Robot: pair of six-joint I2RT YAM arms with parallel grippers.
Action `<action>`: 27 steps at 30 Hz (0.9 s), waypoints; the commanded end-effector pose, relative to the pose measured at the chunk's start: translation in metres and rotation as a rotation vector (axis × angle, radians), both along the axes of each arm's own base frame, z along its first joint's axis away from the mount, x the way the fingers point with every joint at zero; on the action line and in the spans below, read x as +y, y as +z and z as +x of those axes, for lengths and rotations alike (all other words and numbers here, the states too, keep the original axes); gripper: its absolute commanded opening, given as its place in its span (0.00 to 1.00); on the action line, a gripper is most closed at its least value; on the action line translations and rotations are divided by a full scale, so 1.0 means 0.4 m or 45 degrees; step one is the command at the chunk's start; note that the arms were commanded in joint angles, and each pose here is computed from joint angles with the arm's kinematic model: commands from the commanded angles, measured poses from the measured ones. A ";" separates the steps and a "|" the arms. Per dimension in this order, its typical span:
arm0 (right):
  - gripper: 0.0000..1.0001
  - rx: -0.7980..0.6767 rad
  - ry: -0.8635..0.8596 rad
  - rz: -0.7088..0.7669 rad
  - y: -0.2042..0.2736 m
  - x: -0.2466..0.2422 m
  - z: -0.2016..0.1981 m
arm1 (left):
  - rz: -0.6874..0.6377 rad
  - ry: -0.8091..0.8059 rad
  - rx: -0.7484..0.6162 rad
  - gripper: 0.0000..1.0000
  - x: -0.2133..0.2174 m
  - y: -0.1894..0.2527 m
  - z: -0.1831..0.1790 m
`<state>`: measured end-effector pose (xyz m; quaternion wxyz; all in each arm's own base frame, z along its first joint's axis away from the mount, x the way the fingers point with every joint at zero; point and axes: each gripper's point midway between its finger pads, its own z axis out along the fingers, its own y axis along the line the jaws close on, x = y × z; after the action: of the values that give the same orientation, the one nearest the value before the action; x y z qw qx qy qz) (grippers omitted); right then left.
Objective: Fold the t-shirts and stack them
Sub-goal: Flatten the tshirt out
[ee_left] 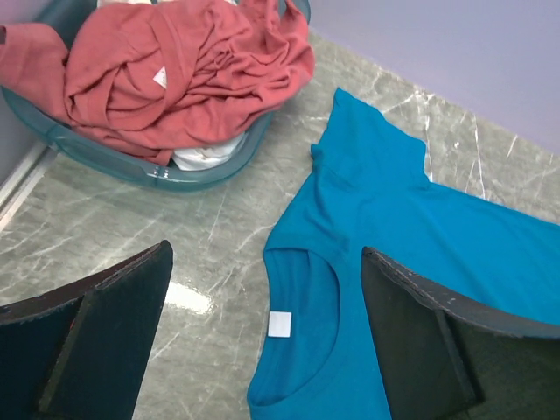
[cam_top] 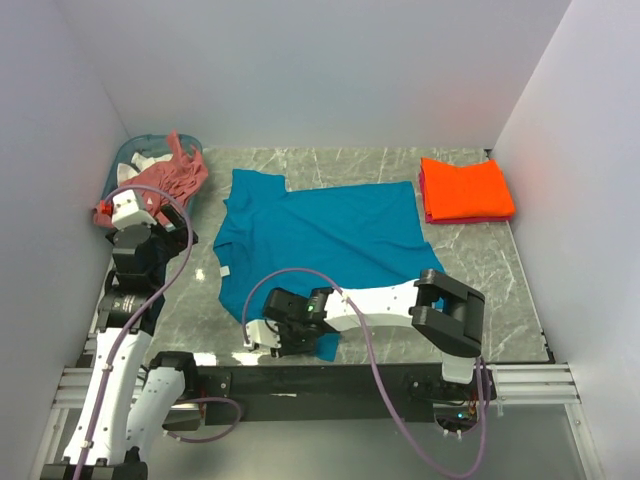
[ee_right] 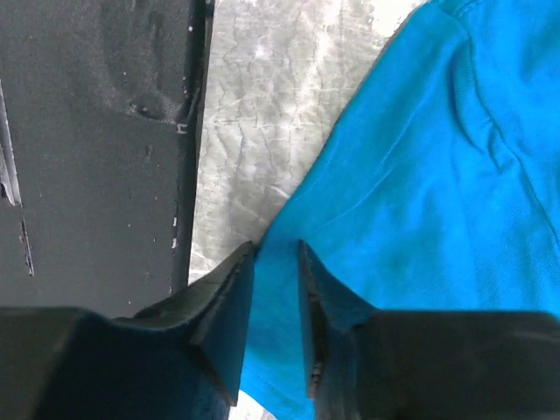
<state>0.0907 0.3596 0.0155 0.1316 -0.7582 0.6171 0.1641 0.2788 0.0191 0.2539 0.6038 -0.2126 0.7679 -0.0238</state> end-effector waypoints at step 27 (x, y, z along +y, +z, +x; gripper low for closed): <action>0.10 0.377 0.330 0.150 0.183 0.223 -0.220 | 0.012 0.041 -0.128 0.93 0.016 0.056 -0.011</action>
<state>0.0065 0.4458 0.0813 0.0791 -0.7902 0.5210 0.3127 0.2731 0.0241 0.2659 0.6249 -0.2208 0.7486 -0.0197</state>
